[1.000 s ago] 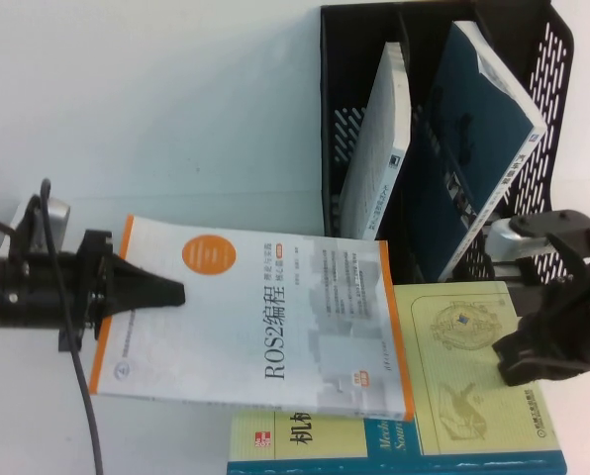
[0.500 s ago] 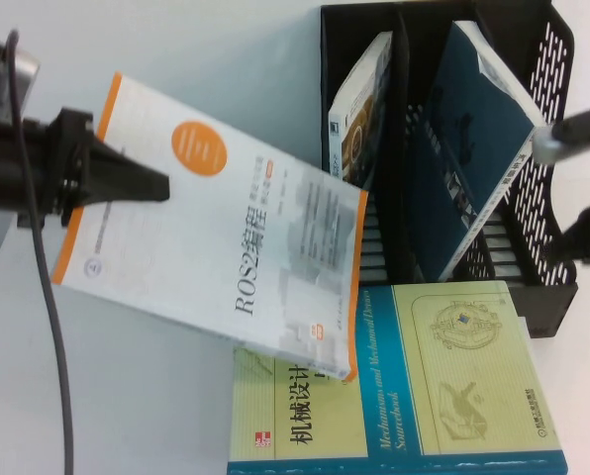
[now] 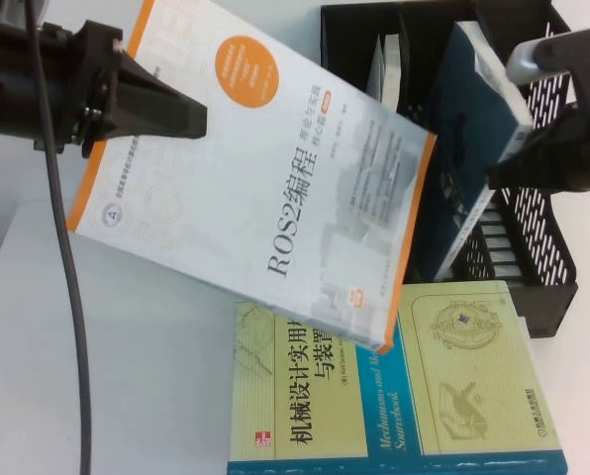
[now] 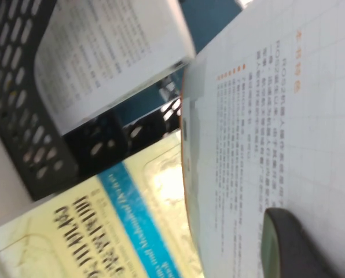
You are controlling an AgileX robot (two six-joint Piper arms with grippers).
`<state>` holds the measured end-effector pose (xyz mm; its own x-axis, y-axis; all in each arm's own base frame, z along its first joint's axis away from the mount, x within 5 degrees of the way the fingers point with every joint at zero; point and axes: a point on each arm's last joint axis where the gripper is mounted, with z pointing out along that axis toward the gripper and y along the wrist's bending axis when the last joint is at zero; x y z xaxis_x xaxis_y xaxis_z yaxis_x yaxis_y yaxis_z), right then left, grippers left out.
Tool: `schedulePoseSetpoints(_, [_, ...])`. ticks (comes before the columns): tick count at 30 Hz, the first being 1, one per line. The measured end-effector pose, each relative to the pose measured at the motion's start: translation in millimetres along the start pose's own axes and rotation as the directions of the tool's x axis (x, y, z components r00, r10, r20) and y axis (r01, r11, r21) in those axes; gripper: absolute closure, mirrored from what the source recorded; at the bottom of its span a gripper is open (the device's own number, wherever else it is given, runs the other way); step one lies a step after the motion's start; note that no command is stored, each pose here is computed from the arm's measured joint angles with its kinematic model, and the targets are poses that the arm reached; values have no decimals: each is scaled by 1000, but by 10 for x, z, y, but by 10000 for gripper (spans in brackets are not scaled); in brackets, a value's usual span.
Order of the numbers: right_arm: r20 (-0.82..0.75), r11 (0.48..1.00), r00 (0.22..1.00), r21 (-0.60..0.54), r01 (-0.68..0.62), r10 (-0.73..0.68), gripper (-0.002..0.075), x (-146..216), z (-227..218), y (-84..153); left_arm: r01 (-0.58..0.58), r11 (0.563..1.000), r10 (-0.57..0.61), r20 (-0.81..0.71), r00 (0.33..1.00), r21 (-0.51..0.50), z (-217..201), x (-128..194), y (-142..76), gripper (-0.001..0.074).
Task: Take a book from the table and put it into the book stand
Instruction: Place the book on the book shelf
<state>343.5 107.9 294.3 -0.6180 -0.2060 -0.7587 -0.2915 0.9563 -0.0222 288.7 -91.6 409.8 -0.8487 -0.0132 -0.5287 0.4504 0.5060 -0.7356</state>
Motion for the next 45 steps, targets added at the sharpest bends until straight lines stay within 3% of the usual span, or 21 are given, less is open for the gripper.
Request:
schedulePoseSetpoints(9, [101, 982, 984, -107, 156, -146, 717, -69, -28, 393, -11, 999, 10, -18, 1000, -38, -1, 16, 35, 627])
schedulePoseSetpoints(18, [294, 979, 943, -75, 188, -158, 717, -297, -431, 366, -21, 997, 19, -31, 999, -68, -3, 27, 62, 627])
schedulePoseSetpoints(22, [391, 984, 908, -29, 177, -152, 717, -411, -836, 219, -36, 997, 35, -20, 999, -67, -46, 45, -5, 627])
schedulePoseSetpoints(27, [482, 991, 866, 82, 104, -131, 717, -474, -1336, -158, -76, 997, 76, 36, 996, -18, -190, 102, -276, 627])
schedulePoseSetpoints(32, [531, 974, 841, 227, -21, -106, 717, -435, -1718, -629, -98, 984, 79, 127, 989, 150, -329, 143, -628, 627])
schedulePoseSetpoints(36, [545, 938, 839, 293, -187, -3, 717, -333, -1891, -995, -105, 963, 62, 173, 983, 247, -263, 140, -826, 627])
schedulePoseSetpoints(39, [511, 917, 855, 296, -266, 83, 717, -242, -1903, -1131, -114, 963, 54, 239, 970, 246, -84, 87, -928, 627])
schedulePoseSetpoints(45, [405, 916, 895, 257, -309, 188, 717, -129, -1812, -1141, -184, 959, 115, 299, 947, 217, 456, -95, -1148, 627])
